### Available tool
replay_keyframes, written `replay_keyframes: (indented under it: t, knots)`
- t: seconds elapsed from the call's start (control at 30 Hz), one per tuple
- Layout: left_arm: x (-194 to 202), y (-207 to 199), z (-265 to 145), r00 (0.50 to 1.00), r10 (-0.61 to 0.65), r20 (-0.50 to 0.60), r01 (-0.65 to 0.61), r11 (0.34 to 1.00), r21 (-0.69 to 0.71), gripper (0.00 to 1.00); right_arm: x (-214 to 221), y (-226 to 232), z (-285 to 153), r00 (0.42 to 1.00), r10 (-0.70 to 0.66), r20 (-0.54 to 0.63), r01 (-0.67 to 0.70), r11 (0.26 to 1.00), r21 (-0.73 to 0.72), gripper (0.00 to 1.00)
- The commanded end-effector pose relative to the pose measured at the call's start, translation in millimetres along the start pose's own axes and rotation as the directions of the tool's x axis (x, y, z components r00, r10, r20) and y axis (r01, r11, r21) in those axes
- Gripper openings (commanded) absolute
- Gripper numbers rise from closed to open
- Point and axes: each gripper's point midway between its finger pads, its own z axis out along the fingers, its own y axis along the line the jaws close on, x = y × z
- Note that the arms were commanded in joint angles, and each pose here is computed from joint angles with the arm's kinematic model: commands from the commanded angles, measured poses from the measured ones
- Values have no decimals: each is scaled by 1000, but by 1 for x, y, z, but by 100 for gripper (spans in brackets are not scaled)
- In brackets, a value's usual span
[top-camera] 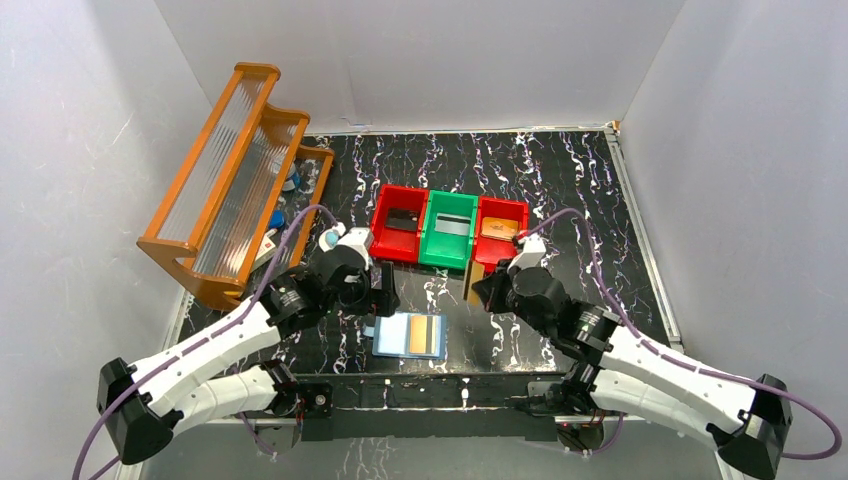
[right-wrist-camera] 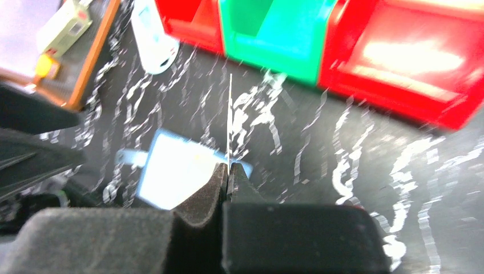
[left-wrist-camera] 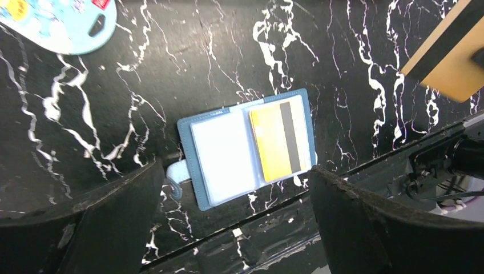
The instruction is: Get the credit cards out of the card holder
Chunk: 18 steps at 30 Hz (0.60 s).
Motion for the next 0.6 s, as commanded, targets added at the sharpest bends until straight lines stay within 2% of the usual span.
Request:
replay_keyframes:
  t: [0.0, 0.07, 0.17, 0.3, 0.4, 0.57]
  knots:
    - [-14, 25, -14, 996, 94, 6, -92, 989, -119, 98, -68, -22, -13, 948, -260, 183, 221, 953, 210, 0]
    - [-15, 39, -9, 998, 56, -33, -60, 989, -138, 98, -84, -22, -11, 912, -359, 198, 304, 916, 260, 0]
    - [-17, 57, -2, 996, -65, -65, 59, 994, -89, 98, -101, -30, -6, 852, -500, 155, 420, 830, 368, 0]
    - [-25, 70, -2, 993, -114, -5, 113, 991, -69, 98, -114, -40, 9, 750, -661, 37, 584, 687, 433, 0]
    - [-26, 73, -3, 994, -105, 22, 106, 992, -75, 98, -118, -49, 24, 687, -725, -45, 677, 616, 403, 0]
    - [-33, 73, -10, 994, -86, 68, 91, 993, -75, 98, -126, -63, 48, 633, -767, -107, 749, 572, 334, 0]
